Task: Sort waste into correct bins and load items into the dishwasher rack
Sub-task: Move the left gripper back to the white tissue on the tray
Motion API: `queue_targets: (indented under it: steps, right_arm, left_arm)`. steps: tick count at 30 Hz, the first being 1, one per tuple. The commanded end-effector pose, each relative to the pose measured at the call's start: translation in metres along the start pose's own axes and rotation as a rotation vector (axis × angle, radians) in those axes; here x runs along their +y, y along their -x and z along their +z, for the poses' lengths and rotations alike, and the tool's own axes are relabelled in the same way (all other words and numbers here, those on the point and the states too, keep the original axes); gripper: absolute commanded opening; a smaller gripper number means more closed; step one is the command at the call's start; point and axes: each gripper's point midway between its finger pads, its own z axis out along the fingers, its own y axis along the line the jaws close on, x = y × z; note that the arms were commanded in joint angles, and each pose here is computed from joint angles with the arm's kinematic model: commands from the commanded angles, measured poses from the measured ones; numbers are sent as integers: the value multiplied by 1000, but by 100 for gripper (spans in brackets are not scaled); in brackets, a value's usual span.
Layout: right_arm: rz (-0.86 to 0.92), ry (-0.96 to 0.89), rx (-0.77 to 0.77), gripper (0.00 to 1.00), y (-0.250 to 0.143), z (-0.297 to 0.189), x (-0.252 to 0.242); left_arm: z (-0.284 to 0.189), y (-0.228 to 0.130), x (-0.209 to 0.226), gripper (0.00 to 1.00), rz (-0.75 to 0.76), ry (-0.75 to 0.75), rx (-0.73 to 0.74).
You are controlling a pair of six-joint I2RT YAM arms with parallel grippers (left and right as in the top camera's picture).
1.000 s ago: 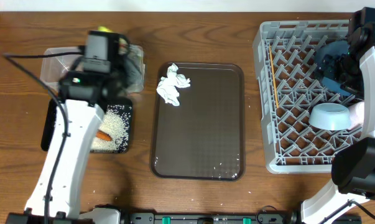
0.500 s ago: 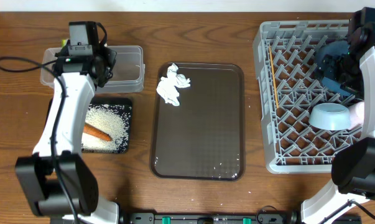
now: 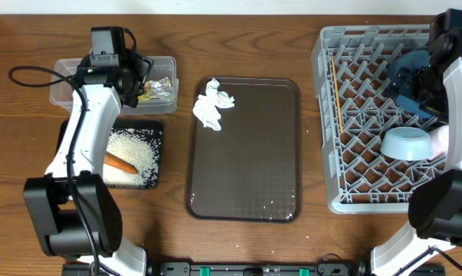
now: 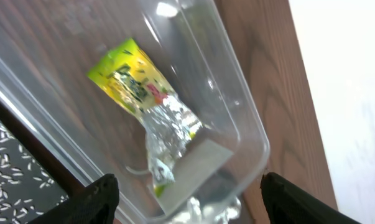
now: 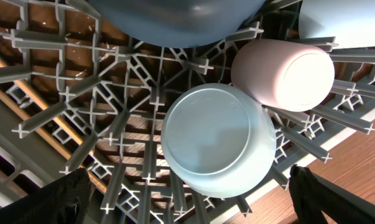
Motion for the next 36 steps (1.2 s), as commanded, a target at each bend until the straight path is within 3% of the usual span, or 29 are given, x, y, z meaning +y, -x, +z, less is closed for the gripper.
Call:
queue_targets:
  steps: [1, 6, 12, 18, 22, 29, 36]
  right_arm:
    - [2, -1, -25, 99, 1, -8, -5]
    - [2, -1, -25, 99, 1, -8, -5]
    - [2, -1, -25, 99, 1, -8, -5]
    - [2, -1, -25, 99, 1, -8, -5]
    - [2, -1, -25, 99, 1, -8, -5]
    - [2, -1, -25, 99, 1, -8, -5]
    - [2, -1, -25, 99, 1, -8, -5]
  left_arm:
    - [-35, -16, -28, 76, 144, -147, 81]
    - [-81, -75, -43, 76, 206, -264, 314]
    - [-79, -124, -18, 76, 296, -96, 354]
    - [-52, -137, 6, 72, 415, 90, 228]
    - [-28, -145, 15, 70, 401, 171, 202]
    - [22, -160, 28, 63, 414, 239, 233]
    - [53, -169, 48, 62, 420, 310, 264]
